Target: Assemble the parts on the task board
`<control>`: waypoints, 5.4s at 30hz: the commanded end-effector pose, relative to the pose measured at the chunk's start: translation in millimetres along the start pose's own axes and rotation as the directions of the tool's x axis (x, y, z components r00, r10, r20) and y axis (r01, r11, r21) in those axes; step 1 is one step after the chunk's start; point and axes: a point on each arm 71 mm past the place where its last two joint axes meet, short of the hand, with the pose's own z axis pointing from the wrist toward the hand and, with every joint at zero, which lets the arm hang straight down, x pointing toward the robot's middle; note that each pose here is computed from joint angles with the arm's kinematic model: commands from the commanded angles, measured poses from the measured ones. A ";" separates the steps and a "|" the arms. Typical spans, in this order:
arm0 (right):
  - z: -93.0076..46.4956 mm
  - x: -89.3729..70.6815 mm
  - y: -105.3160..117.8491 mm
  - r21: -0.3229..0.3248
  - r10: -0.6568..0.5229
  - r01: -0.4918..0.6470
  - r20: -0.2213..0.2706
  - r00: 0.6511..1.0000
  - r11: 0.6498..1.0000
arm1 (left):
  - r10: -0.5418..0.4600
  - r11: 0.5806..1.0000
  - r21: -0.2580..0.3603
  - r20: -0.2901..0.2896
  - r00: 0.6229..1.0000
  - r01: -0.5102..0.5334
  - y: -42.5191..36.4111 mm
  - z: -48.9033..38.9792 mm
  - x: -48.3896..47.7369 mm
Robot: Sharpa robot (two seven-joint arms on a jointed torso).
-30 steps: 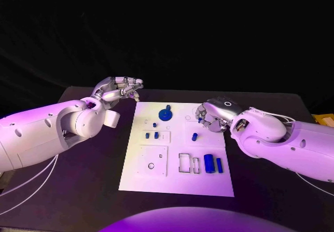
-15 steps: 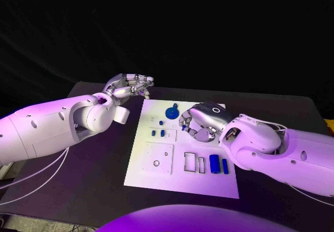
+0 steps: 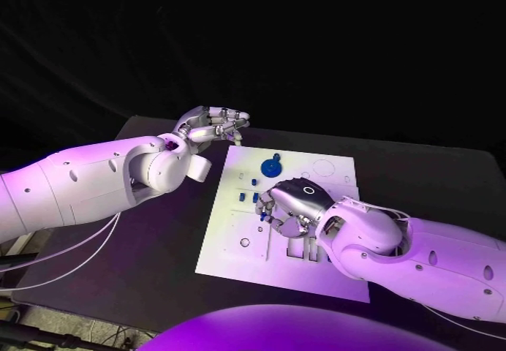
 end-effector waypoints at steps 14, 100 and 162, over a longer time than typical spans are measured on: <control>4.3 22.2 -0.1 -0.008 0.004 -0.004 -0.035 0.999 1.000 | -0.012 1.000 -0.013 -0.030 0.999 0.011 0.3 0.8 3.8; -40.7 -30.1 -58.5 0.164 0.004 -0.004 -0.003 1.000 0.986 | -0.009 0.999 -0.038 -0.041 0.999 0.007 1.5 -2.5 -1.8; -42.6 -26.7 -94.3 0.261 -0.002 0.029 -0.102 0.995 0.965 | -0.007 0.999 -0.049 -0.045 0.999 0.005 2.1 -3.7 -4.5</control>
